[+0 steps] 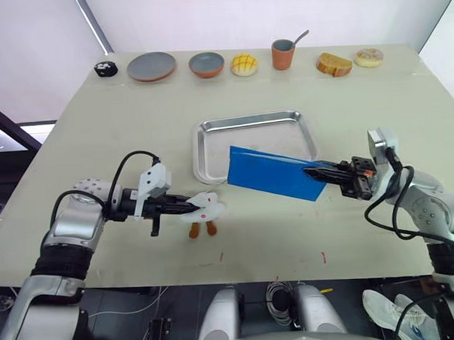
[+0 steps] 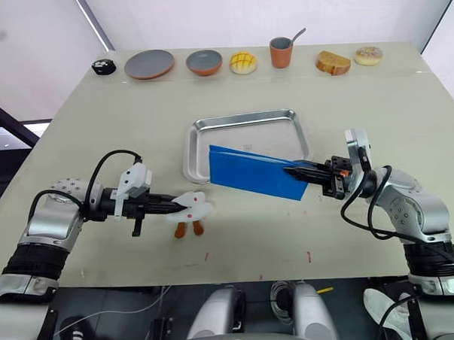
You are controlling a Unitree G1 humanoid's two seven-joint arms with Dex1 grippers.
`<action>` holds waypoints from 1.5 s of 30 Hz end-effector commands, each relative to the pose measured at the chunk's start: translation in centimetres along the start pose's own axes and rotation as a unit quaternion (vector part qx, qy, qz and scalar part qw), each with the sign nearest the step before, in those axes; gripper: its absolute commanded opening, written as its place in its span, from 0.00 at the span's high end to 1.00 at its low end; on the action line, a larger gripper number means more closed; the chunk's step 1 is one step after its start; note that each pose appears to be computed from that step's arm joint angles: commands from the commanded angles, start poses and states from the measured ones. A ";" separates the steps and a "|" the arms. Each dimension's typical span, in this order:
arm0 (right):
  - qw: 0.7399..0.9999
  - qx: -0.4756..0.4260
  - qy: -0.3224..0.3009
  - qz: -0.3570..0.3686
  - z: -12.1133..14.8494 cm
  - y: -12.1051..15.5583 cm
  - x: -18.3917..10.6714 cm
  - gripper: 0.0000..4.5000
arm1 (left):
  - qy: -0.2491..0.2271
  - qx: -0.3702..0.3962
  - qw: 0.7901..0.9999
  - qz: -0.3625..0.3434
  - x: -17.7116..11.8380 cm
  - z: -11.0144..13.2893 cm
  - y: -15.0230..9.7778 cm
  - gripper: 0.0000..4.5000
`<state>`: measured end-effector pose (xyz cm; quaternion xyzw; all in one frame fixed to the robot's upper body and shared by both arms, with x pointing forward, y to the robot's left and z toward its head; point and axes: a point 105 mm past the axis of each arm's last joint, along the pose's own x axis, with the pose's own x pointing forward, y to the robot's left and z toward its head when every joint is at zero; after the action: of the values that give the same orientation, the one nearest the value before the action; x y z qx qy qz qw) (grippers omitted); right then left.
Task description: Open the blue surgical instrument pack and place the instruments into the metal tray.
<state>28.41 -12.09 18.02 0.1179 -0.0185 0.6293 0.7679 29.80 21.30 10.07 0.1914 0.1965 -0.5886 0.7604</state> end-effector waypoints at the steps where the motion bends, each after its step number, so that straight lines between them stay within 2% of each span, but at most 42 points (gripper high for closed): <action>1: 0.998 -0.027 -0.057 0.021 3.2 1.5 0.6 1.00 | 0.047 -0.036 0.998 -0.007 0.5 -3.0 -0.7 0.99; 5: 0.999 -0.028 -0.040 0.024 2.7 2.0 0.8 1.00 | 0.043 -0.032 0.999 -0.004 0.5 -2.9 -0.7 0.99; 12: 0.992 -0.091 0.089 0.013 -1.2 1.1 -0.6 1.00 | 0.034 -0.030 0.999 -0.002 -0.2 -2.8 -0.5 0.99; 15: 0.987 -0.106 0.123 0.016 -2.7 0.7 -1.1 1.00 | 0.032 -0.031 0.999 -0.004 -0.7 -2.7 -0.4 0.99; 20: 0.983 -0.117 0.142 0.024 -4.2 0.7 -1.2 1.00 | 0.026 -0.046 0.998 -0.022 -1.6 -2.6 -1.0 0.99; 25: 0.986 -0.100 0.126 0.031 -4.1 1.1 -1.2 1.00 | 0.030 -0.055 0.997 -0.038 -2.3 -2.8 -1.8 0.99; 29: 0.984 -0.108 0.139 0.028 -4.7 0.9 -1.4 1.00 | 0.037 -0.048 0.998 -0.029 -2.5 -3.2 -1.5 0.99; 33: 0.981 -0.117 0.150 0.025 -5.4 0.5 -1.4 1.00 | 0.021 -0.025 0.999 -0.021 -1.9 -2.6 -0.9 0.99; 35: 0.979 -0.124 0.159 0.022 -5.9 0.3 -1.5 1.00 | 0.013 -0.020 1.000 -0.019 -1.9 -2.3 -0.9 0.82; 36: 0.978 -0.125 0.163 0.022 -6.2 0.2 -1.6 1.00 | 0.008 -0.021 1.000 -0.015 -2.1 -2.1 -0.9 0.78; 38: 0.978 -0.125 0.167 0.022 -6.5 0.2 -1.7 1.00 | 0.006 -0.028 1.000 -0.009 -2.8 -2.0 -1.0 0.57; 39: 0.978 -0.122 0.167 0.022 -6.6 0.2 -1.8 1.00 | 0.001 -0.032 0.999 0.002 -3.5 -1.9 -1.1 0.43; 42: 0.979 -0.121 0.165 0.020 -6.6 0.3 -2.0 1.00 | -0.033 -0.055 0.998 0.029 -5.2 -0.7 -1.2 0.13; 45: 0.979 -0.124 0.163 0.018 -6.4 0.1 -2.2 1.00 | -0.074 -0.054 0.995 0.046 -6.6 1.9 -1.5 0.13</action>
<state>27.24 -12.79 11.86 -0.0777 0.0160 0.6442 0.7607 26.93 25.70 11.98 0.1084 0.2050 -0.5534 0.8000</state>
